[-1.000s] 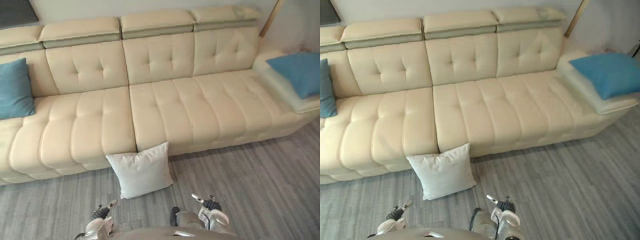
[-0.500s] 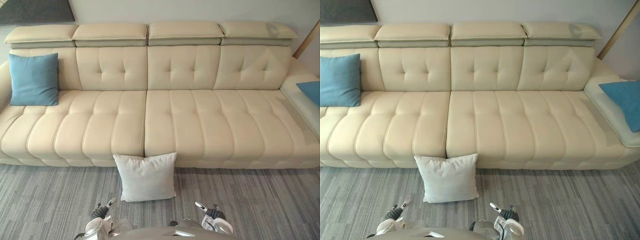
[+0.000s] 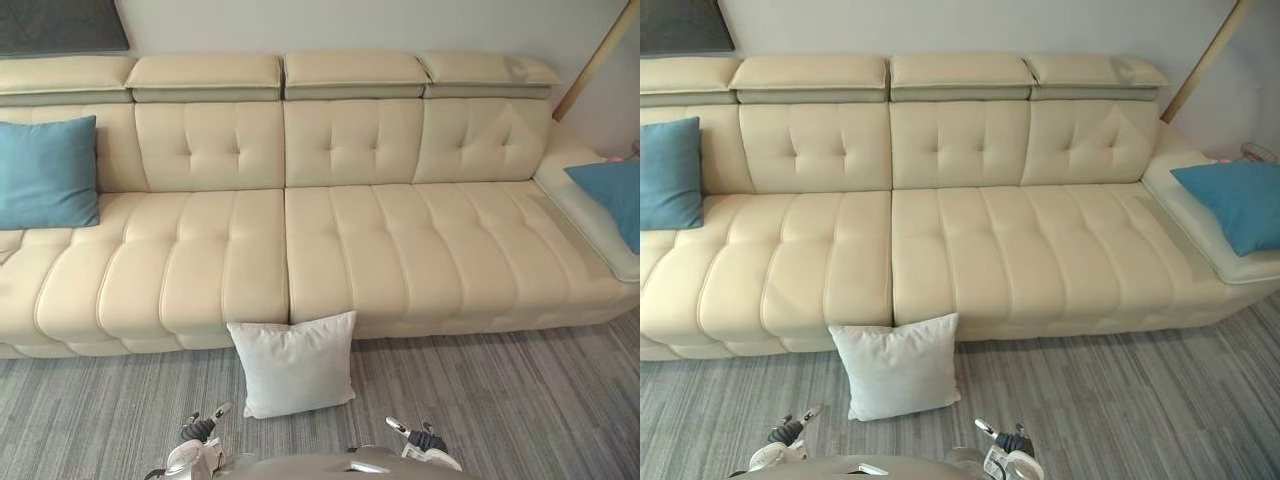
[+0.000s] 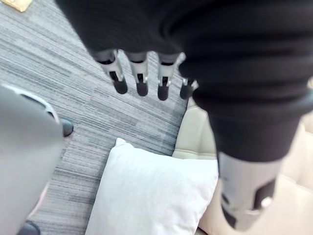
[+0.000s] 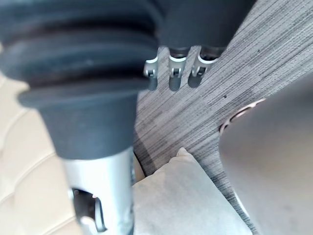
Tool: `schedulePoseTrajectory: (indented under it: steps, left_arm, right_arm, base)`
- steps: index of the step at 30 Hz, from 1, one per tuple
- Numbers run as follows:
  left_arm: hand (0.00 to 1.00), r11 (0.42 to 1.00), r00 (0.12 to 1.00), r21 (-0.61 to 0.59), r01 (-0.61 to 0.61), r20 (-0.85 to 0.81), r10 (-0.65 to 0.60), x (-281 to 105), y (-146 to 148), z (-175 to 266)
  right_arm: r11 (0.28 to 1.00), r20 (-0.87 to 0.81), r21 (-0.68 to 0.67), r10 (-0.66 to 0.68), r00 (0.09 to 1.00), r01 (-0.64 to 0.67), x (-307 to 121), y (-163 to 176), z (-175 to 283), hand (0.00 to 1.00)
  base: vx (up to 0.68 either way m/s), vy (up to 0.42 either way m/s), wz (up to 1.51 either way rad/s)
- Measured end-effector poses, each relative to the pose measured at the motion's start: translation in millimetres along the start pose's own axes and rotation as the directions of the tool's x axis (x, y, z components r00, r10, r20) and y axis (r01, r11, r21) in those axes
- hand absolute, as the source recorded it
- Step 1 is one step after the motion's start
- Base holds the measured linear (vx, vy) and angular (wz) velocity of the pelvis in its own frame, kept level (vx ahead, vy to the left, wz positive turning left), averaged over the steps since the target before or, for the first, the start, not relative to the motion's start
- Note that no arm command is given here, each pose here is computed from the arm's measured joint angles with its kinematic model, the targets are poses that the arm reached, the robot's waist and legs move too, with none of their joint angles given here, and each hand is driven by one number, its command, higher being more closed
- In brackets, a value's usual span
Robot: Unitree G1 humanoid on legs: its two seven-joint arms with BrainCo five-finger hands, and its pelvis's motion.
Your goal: Pick up cushions and gather them together orderly.
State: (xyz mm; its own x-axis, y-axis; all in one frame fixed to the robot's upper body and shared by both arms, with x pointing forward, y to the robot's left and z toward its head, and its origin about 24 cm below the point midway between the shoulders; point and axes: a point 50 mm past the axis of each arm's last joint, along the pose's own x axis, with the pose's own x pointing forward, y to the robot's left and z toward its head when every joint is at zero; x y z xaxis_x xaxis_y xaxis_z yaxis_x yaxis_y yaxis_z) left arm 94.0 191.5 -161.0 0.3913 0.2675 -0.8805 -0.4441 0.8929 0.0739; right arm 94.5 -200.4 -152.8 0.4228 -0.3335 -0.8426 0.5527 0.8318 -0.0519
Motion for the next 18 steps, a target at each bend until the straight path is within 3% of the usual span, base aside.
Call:
schedulePoseTrajectory:
  steps: [8, 13, 18]
  left_arm:
    - [0.0, 0.998, 0.998, 0.051, 0.031, 0.052, -0.034, 1.1, -9.7, 14.3]
    - [0.0, 0.998, 0.967, -0.005, 0.066, 0.247, -0.063, 2.6, -34.5, 83.6]
    - [0.0, 0.992, 0.876, -0.087, 0.092, 0.48, -0.039, -10.2, -37.5, 168.2]
  right_arm:
    - [0.995, 0.081, -0.091, 0.055, 0.995, -0.048, 5.0, 13.4, 26.9, 0.0]
    - [0.958, 0.391, -0.229, 0.251, 0.886, -0.17, -6.8, 80.4, 124.8, 0.0]
    - [0.955, 0.642, -0.252, 0.287, 0.71, -0.158, -37.4, 109.0, 217.6, 0.0]
  base:
    - [-0.1, -0.031, 0.04]
    - [-0.28, -0.064, 0.09]
    - [-0.17, -0.037, 0.02]
